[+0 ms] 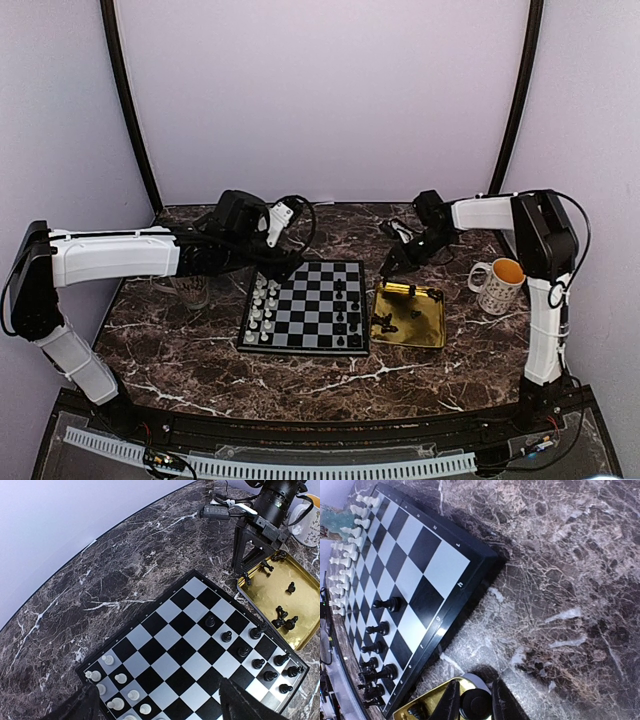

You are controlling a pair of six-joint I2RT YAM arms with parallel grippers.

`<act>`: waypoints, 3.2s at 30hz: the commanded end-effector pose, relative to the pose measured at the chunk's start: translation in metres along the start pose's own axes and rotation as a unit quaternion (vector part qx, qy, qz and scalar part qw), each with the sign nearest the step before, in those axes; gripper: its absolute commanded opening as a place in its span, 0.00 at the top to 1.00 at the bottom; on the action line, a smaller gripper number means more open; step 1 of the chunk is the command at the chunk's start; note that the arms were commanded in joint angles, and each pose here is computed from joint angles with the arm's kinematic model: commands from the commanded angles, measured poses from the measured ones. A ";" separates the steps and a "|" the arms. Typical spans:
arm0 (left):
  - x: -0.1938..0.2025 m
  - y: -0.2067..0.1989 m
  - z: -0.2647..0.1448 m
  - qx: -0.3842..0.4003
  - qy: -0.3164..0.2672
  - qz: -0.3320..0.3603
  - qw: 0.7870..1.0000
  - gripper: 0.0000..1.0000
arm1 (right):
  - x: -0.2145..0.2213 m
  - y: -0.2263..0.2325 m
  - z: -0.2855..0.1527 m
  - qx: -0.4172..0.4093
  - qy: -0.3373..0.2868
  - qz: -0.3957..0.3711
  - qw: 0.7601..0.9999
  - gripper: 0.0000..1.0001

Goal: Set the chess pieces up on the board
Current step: Pick up the queen from the storage box, then pass from the right arm to the left

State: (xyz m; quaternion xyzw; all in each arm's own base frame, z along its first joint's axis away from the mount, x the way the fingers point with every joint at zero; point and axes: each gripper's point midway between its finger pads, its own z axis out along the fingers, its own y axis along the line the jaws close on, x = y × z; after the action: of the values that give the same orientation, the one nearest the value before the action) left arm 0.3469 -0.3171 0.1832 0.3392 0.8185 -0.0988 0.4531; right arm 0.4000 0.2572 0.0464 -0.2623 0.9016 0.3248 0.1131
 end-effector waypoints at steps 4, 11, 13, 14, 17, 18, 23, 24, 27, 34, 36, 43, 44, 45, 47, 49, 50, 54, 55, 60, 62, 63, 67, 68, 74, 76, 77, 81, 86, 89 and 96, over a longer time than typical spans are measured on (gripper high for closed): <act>-0.033 -0.051 -0.020 0.048 -0.102 0.072 0.991 0.20 | -0.026 0.044 -0.065 -0.103 -0.100 0.014 0.990 0.86; -0.057 -0.105 -0.035 0.020 -0.181 0.187 0.965 0.29 | -0.016 0.096 -0.092 -0.238 -0.117 0.044 0.963 0.84; -0.063 -0.118 -0.034 0.022 -0.209 0.201 0.957 0.30 | -0.011 0.106 -0.095 -0.269 -0.111 0.055 0.955 0.84; -0.067 -0.125 -0.035 0.026 -0.229 0.208 0.951 0.30 | -0.008 0.109 -0.097 -0.282 -0.107 0.063 0.951 0.84; -0.075 -0.143 -0.028 0.037 -0.277 0.228 0.933 0.32 | -0.001 0.120 -0.099 -0.326 -0.094 0.083 0.937 0.84; -0.079 -0.148 -0.024 0.041 -0.287 0.235 0.928 0.33 | 0.002 0.120 -0.098 -0.332 -0.091 0.094 0.934 0.84; -0.090 -0.170 0.001 0.048 -0.304 0.263 0.914 0.35 | 0.011 0.123 -0.095 -0.358 -0.088 0.122 0.921 0.84; -0.092 -0.172 0.006 0.046 -0.304 0.264 0.914 0.35 | 0.012 0.124 -0.095 -0.361 -0.086 0.124 0.920 0.84; -0.093 -0.179 0.020 0.048 -0.300 0.276 0.912 0.37 | 0.013 0.127 -0.096 -0.363 -0.085 0.123 0.920 0.84; -0.086 -0.183 0.043 0.038 -0.285 0.271 0.919 0.45 | 0.015 0.133 -0.097 -0.365 -0.083 0.119 0.920 0.82; -0.086 -0.182 0.047 0.032 -0.284 0.267 0.920 0.48 | 0.015 0.134 -0.097 -0.365 -0.082 0.119 0.920 0.81; -0.088 -0.177 0.057 0.008 -0.278 0.262 0.924 0.58 | 0.016 0.135 -0.095 -0.367 -0.079 0.119 0.919 0.81; -0.089 -0.177 0.059 0.004 -0.278 0.261 0.924 0.59 | 0.016 0.136 -0.095 -0.367 -0.079 0.118 0.919 0.81; -0.089 -0.176 0.060 0.000 -0.279 0.259 0.925 0.60 | 0.016 0.136 -0.095 -0.368 -0.079 0.118 0.919 0.81; -0.091 -0.175 0.062 -0.007 -0.281 0.255 0.925 0.61 | 0.016 0.136 -0.095 -0.368 -0.078 0.118 0.919 0.81; -0.094 -0.173 0.064 -0.014 -0.283 0.248 0.926 0.63 | 0.016 0.136 -0.094 -0.368 -0.078 0.118 0.919 0.81; -0.096 -0.172 0.064 -0.019 -0.285 0.243 0.927 0.64 | 0.016 0.137 -0.094 -0.368 -0.077 0.118 0.919 0.81; -0.098 -0.167 0.065 -0.032 -0.287 0.231 0.929 0.67 | 0.016 0.136 -0.093 -0.369 -0.076 0.119 0.919 0.81; -0.098 -0.167 0.065 -0.033 -0.288 0.229 0.929 0.68 | 0.016 0.136 -0.093 -0.369 -0.077 0.119 0.919 0.81; -0.101 -0.159 0.061 -0.048 -0.296 0.207 0.931 0.66 | 0.016 0.135 -0.092 -0.370 -0.075 0.121 0.918 0.81; -0.104 -0.155 0.057 -0.056 -0.305 0.196 0.930 0.62 | 0.016 0.135 -0.091 -0.370 -0.074 0.122 0.918 0.81; -0.104 -0.155 0.055 -0.056 -0.306 0.196 0.930 0.63 | 0.016 0.135 -0.091 -0.370 -0.074 0.123 0.918 0.81; -0.105 -0.159 0.053 -0.045 -0.308 0.200 0.929 0.67 | 0.015 0.135 -0.092 -0.370 -0.074 0.123 0.918 0.81; -0.106 -0.160 0.053 -0.041 -0.310 0.200 0.929 0.68 | 0.015 0.135 -0.092 -0.371 -0.074 0.122 0.918 0.81; -0.106 -0.164 0.051 -0.029 -0.312 0.200 0.928 0.74 | 0.015 0.136 -0.092 -0.371 -0.075 0.121 0.918 0.81; -0.107 -0.163 0.050 -0.033 -0.316 0.196 0.928 0.74 | 0.015 0.136 -0.093 -0.372 -0.075 0.121 0.917 0.81; -0.108 -0.161 0.049 -0.038 -0.318 0.193 0.927 0.72 | 0.014 0.136 -0.093 -0.372 -0.075 0.122 0.917 0.81; -0.111 -0.159 0.042 -0.053 -0.331 0.189 0.923 0.64 | 0.013 0.135 -0.092 -0.374 -0.074 0.127 0.916 0.81; -0.110 -0.163 0.040 -0.049 -0.335 0.194 0.921 0.70 | 0.012 0.136 -0.092 -0.375 -0.074 0.127 0.915 0.81; -0.109 -0.165 0.041 -0.045 -0.333 0.195 0.921 0.74 | 0.012 0.136 -0.093 -0.376 -0.075 0.126 0.915 0.81; -0.110 -0.163 0.040 -0.049 -0.334 0.187 0.922 0.86 | 0.011 0.137 -0.095 -0.376 -0.077 0.123 0.915 0.81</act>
State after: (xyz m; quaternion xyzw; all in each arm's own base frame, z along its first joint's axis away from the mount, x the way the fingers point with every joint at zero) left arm 0.3138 -0.5119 0.1953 0.4367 0.5594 -0.0621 0.7018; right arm 0.3169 0.2781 0.1831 -0.1295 0.7344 0.6656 0.0295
